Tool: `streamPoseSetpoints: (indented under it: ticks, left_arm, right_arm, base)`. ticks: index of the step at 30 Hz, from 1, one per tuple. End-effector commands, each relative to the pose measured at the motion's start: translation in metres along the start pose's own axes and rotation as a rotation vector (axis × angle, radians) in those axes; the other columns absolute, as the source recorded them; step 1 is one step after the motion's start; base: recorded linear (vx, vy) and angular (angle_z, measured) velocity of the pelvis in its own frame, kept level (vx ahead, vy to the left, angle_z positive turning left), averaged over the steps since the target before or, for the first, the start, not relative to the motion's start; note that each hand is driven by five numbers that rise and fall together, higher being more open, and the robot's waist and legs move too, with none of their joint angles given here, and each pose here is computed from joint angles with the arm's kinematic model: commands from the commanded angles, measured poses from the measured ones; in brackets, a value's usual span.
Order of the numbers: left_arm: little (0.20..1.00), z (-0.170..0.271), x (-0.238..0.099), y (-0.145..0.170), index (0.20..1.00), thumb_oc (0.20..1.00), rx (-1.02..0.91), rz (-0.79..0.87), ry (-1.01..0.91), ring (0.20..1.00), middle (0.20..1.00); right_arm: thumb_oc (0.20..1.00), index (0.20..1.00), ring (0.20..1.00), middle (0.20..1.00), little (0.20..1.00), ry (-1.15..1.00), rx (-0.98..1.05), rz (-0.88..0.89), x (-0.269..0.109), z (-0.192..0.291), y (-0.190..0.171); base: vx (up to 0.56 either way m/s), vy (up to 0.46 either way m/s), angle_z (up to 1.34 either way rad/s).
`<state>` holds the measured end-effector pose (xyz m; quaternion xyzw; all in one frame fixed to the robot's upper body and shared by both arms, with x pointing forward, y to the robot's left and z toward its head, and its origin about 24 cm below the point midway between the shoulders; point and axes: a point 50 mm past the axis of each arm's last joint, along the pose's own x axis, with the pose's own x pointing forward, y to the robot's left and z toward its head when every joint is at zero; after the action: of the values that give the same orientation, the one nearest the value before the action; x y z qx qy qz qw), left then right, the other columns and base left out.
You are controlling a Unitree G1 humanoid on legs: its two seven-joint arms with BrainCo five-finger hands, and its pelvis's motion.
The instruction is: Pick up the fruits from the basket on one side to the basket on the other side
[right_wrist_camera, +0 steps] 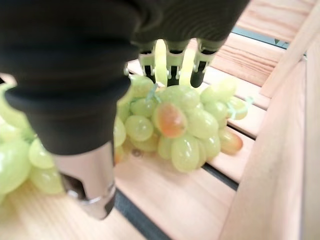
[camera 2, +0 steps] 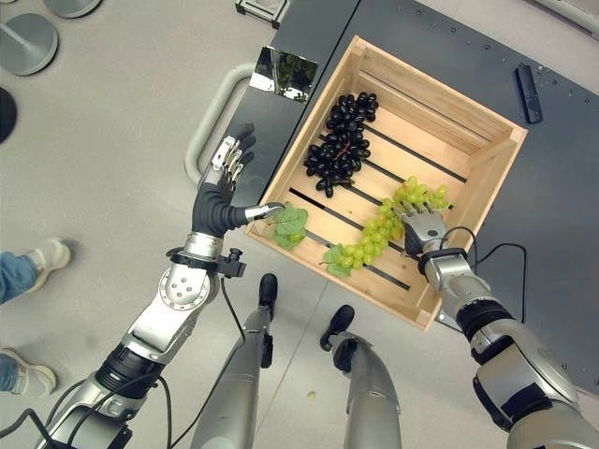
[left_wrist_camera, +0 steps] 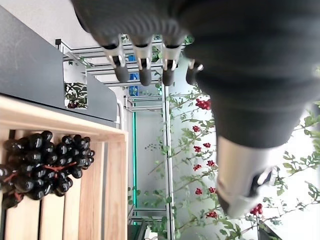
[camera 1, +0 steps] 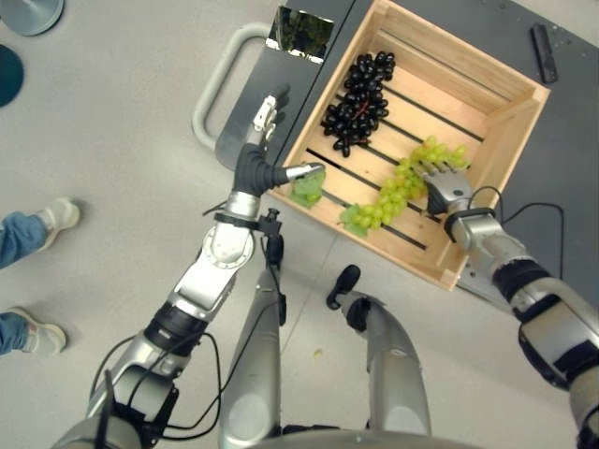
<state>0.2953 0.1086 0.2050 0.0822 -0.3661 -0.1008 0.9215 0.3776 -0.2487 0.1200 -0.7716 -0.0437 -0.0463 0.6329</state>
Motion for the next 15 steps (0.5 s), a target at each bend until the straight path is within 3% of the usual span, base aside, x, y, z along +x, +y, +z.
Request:
streamPoseSetpoints:
  ticks: [1,15]
  left_arm:
    - [1.0,0.033,0.009,-0.009,1.0,1.0,-0.027,-0.005,-0.18,1.0,1.0]
    - [1.0,0.031,0.008,-0.015,1.0,1.0,-0.022,-0.019,-0.172,1.0,1.0]
  right_arm:
    - [1.0,1.0,1.0,1.0,1.0,0.051,-0.083,0.077,-0.001,-0.011,0.01]
    - [1.0,1.0,1.0,1.0,1.0,0.045,-0.172,-0.075,0.007,-0.022,-0.019]
  base:
    - [0.0,0.021,0.03]
    - [0.0,0.004,0.01]
